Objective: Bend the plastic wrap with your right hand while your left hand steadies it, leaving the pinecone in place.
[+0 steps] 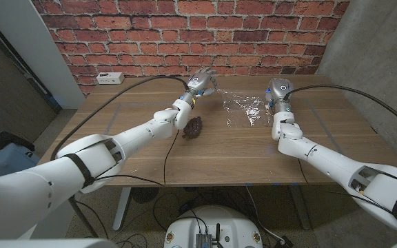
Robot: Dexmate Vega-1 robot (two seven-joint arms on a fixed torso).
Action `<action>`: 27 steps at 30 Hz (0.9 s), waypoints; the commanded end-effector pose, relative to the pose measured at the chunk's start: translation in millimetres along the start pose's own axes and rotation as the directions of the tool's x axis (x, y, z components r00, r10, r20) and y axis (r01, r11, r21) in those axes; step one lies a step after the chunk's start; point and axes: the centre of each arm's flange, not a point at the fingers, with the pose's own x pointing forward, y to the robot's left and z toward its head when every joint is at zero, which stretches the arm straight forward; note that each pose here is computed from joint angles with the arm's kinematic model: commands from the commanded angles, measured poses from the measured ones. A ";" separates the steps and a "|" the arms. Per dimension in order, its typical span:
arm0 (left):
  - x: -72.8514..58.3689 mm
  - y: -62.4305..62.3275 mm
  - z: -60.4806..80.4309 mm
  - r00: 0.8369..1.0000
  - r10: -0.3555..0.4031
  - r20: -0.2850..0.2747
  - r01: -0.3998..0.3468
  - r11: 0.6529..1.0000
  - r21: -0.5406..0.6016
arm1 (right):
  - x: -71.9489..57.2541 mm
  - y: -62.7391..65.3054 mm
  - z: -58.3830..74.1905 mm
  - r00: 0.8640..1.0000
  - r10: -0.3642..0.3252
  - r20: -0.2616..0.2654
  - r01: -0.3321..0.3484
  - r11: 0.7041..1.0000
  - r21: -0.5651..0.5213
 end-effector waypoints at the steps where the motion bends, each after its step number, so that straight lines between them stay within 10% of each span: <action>1: 5.6 -9.7 1.4 1.000 -0.029 0.002 0.029 0.999 0.046 | 7.6 6.6 0.3 0.999 0.035 -0.006 -0.035 0.998 -0.050; 22: -17.8 -3.7 -12.6 0.988 -0.142 -0.067 0.148 0.985 0.094 | 25.1 20.5 8.8 0.993 0.121 0.009 -0.119 0.983 -0.137; 27: -30.0 2.6 -15.4 0.983 -0.177 -0.040 0.173 0.981 -0.084 | 29.8 25.2 10.7 0.989 0.145 -0.001 -0.143 0.979 -0.148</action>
